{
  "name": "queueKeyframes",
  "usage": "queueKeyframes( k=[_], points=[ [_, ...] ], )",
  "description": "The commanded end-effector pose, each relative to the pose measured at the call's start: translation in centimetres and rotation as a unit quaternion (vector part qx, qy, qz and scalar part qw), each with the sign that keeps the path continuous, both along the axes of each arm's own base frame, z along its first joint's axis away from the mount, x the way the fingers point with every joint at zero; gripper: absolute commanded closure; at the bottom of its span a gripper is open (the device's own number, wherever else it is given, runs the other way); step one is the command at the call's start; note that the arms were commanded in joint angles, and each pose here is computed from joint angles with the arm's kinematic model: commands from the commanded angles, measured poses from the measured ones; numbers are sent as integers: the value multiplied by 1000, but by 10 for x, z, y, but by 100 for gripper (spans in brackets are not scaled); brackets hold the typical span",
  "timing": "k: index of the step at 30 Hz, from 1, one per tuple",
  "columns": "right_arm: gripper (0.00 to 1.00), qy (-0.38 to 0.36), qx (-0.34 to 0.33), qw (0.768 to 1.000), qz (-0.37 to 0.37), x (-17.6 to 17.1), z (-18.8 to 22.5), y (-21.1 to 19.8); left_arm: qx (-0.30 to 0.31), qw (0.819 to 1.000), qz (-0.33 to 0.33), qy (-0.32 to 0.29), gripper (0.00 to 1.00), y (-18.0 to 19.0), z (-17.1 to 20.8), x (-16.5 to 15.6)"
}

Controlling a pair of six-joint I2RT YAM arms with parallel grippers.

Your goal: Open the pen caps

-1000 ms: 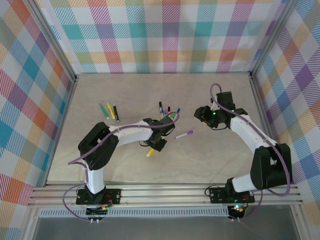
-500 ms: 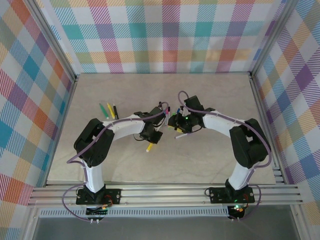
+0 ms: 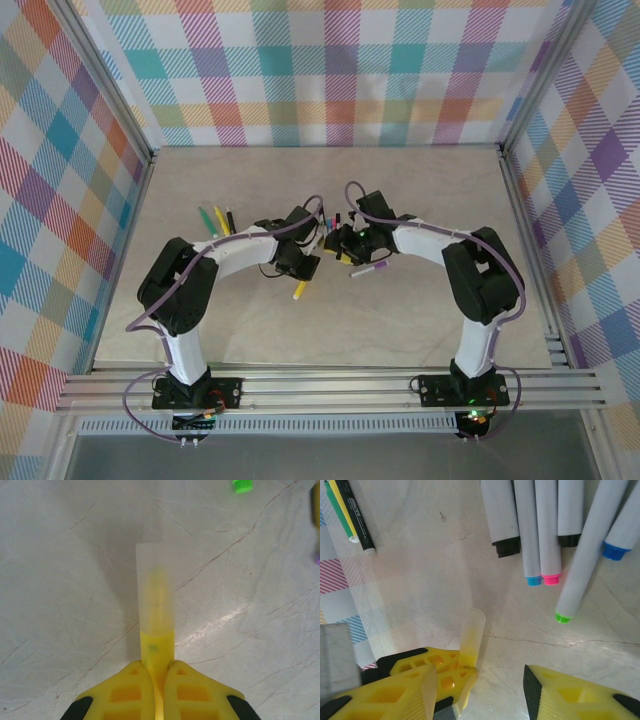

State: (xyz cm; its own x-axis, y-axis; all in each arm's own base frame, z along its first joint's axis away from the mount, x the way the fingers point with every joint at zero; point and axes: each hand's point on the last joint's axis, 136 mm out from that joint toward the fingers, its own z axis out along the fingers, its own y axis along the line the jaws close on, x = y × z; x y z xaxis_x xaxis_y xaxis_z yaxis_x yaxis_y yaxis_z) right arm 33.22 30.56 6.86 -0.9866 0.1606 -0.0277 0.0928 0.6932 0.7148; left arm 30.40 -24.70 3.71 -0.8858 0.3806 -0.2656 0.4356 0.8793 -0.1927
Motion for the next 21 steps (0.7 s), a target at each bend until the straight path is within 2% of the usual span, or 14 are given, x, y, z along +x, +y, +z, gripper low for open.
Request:
queueKeyframes(
  k=[1,10,21],
  points=[
    [50,4,19,1000,10,1,4,14,-35,999,-8,-15,100,-5,19,3],
    [50,4,29,999,25,1,3,30,-77,997,-11,-11,100,-16,32,1],
    [51,12,24,999,38,-3,-5,43,-92,996,-14,-15,100,-22,45,4]
  ],
)
